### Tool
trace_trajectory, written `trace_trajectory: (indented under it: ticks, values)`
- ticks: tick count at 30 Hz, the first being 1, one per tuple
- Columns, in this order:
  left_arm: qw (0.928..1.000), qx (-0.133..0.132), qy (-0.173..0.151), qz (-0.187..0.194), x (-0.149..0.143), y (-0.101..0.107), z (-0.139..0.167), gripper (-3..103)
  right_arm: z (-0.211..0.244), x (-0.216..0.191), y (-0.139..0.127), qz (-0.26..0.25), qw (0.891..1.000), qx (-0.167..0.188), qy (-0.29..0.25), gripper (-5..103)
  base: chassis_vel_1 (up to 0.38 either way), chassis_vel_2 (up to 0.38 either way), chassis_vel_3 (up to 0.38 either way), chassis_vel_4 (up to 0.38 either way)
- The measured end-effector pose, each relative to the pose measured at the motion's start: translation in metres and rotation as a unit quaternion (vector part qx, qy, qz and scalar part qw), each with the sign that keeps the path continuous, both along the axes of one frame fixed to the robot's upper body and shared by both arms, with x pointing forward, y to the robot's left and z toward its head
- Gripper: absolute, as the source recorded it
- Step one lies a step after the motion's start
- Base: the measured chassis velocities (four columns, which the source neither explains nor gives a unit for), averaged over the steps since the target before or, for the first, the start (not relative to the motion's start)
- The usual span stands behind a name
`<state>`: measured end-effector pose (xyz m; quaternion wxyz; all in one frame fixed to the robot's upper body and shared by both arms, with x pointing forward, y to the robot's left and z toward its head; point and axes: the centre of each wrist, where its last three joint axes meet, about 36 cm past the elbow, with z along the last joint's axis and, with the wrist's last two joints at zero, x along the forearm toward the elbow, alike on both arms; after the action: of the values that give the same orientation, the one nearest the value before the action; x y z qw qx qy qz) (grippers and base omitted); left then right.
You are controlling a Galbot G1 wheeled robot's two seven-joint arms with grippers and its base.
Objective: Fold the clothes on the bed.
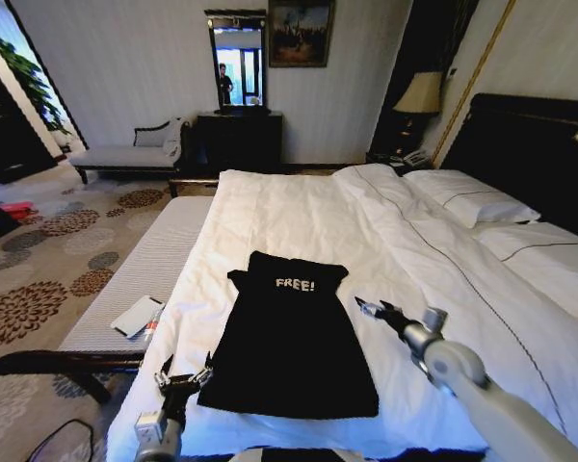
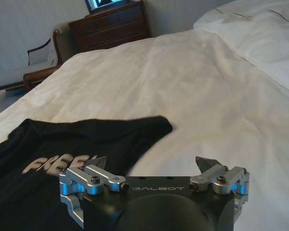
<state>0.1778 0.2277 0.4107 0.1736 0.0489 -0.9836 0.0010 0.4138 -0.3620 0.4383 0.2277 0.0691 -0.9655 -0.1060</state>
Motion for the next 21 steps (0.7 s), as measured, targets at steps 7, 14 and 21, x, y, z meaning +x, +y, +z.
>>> trace_trajectory:
  ticks: [7, 14, 21]
  values:
    - [1.0, 0.0, 0.002, -0.001, -0.003, 0.001, 0.003, 100, -0.01, 0.057, 0.002, 0.018, 0.999, -0.04, 0.009, 100, 0.0, 0.0, 0.0, 0.0]
    - [1.0, -0.002, 0.003, 0.0, -0.004, 0.001, 0.005, 100, -0.024, 0.079, 0.005, 0.025, 0.998, -0.046, 0.022, 91, 0.0, 0.0, 0.0, 0.0]
    - [0.9999, -0.001, 0.011, 0.003, -0.006, 0.002, 0.002, 100, -0.032, 0.099, 0.009, 0.026, 0.999, -0.04, 0.024, 93, 0.0, 0.0, 0.0, 0.0]
